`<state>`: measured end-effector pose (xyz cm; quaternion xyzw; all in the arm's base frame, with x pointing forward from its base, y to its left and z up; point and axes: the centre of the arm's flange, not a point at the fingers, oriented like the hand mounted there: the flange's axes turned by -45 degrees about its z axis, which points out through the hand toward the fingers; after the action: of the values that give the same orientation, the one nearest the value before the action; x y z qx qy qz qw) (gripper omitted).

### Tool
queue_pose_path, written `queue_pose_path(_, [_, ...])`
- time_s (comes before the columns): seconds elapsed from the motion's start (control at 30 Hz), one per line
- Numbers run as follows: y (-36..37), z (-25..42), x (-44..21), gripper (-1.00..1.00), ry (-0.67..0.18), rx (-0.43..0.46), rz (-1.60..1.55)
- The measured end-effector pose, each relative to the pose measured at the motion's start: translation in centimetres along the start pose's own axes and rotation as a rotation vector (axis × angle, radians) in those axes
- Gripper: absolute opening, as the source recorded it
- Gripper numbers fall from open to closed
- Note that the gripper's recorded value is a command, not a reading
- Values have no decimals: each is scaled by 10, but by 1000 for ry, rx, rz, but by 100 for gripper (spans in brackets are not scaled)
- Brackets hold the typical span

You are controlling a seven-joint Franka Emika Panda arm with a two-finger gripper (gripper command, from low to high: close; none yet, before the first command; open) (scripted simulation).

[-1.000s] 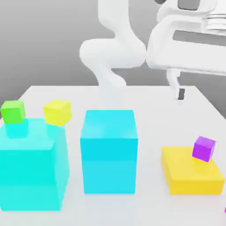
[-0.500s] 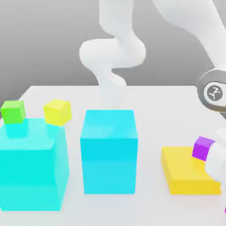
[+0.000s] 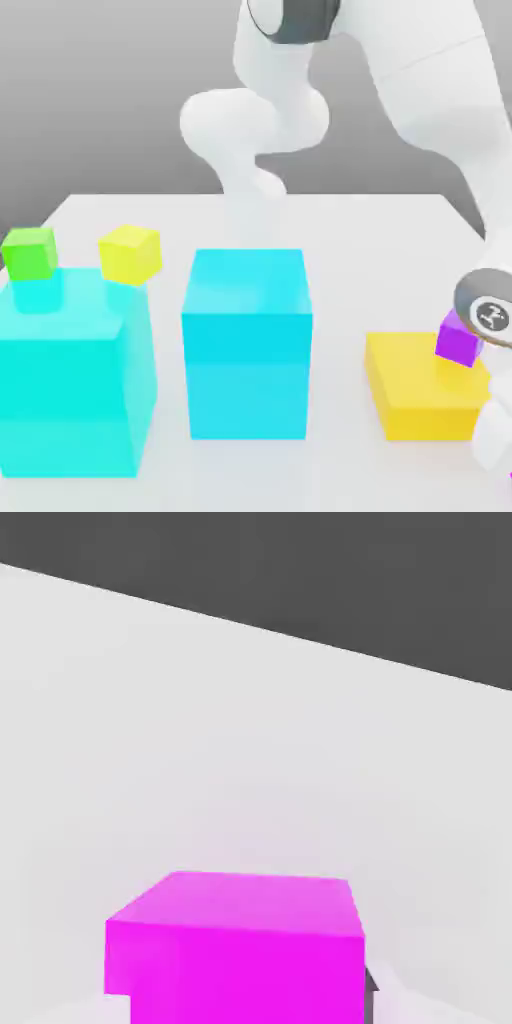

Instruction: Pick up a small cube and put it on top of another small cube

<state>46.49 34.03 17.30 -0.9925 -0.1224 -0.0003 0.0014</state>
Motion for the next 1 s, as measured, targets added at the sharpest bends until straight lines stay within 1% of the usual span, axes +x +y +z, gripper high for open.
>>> queue_pose_path(0.1, [-6,-32,-16,-100,-6,-5,-52])
queue_pose_path(0.3, [-17,-76,-65,-100,-17,-14,-198])
queue_pose_path(0.57, [-24,-117,-140,-100,-20,-15,-391])
queue_pose_path(0.67, [-14,-128,-163,-100,-14,-10,-437])
queue_pose_path(0.77, [-7,-132,-186,-100,-5,-3,-486])
queue_pose_path(0.93, [-4,-84,-190,-100,-2,-7,-497])
queue_pose_path(0.97, [-4,-76,-191,100,-2,-5,-497])
queue_pose_path(1.0, [-4,-76,-191,100,-2,-5,-496])
